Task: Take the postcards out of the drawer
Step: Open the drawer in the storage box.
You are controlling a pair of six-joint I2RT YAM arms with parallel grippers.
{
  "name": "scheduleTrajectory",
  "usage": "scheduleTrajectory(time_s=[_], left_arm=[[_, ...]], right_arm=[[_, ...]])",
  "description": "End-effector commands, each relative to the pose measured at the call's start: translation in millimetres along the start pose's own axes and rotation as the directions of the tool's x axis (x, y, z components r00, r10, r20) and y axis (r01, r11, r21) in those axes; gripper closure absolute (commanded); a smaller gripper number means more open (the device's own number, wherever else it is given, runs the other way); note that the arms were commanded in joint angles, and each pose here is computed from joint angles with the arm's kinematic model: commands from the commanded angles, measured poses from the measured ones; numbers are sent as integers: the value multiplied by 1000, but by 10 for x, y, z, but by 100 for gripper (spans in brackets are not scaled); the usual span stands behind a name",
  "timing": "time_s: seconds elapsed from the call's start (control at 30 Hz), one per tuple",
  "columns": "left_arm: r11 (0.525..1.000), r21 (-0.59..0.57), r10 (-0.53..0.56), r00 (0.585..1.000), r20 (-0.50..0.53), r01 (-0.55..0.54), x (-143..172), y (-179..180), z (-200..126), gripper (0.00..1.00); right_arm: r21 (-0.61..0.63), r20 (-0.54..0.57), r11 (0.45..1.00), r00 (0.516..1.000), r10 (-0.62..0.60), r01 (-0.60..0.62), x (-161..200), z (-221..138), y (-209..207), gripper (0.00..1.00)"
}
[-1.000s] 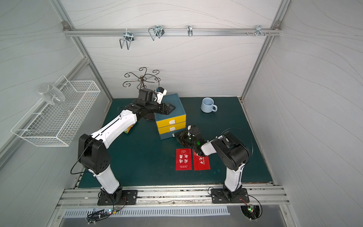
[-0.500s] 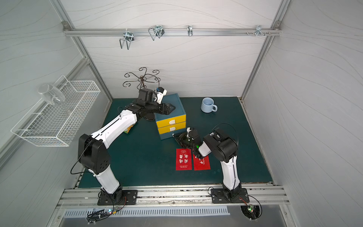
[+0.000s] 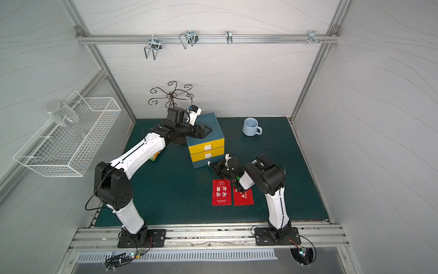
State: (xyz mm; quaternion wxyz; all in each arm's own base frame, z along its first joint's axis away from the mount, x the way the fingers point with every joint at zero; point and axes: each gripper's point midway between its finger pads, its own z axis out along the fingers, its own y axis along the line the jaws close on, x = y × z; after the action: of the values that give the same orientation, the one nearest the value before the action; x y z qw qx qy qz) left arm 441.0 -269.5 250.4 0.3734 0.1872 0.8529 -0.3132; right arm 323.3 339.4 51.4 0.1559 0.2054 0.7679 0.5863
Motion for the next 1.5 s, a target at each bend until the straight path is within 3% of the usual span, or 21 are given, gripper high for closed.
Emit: scheduleTrajectory(time_s=[0.0, 0.37, 0.93, 1.47], left_arm=[[992, -63, -125, 967, -224, 113, 712, 241, 162, 12], [992, -64, -125, 966, -226, 113, 730, 249, 147, 12], [990, -57, -138, 963, -230, 128, 785, 230, 125, 11], [988, -52, -151, 960, -236, 143, 828, 242, 168, 11]], right_arm=[[-45, -11, 999, 1000, -5, 4, 77, -68, 115, 100], [-56, -38, 998, 999, -4, 1, 239, -366, 238, 100], [22, -103, 999, 994, 41, -39, 665, -882, -32, 100], [159, -105, 986, 994, -42, 59, 746, -1300, 23, 100]])
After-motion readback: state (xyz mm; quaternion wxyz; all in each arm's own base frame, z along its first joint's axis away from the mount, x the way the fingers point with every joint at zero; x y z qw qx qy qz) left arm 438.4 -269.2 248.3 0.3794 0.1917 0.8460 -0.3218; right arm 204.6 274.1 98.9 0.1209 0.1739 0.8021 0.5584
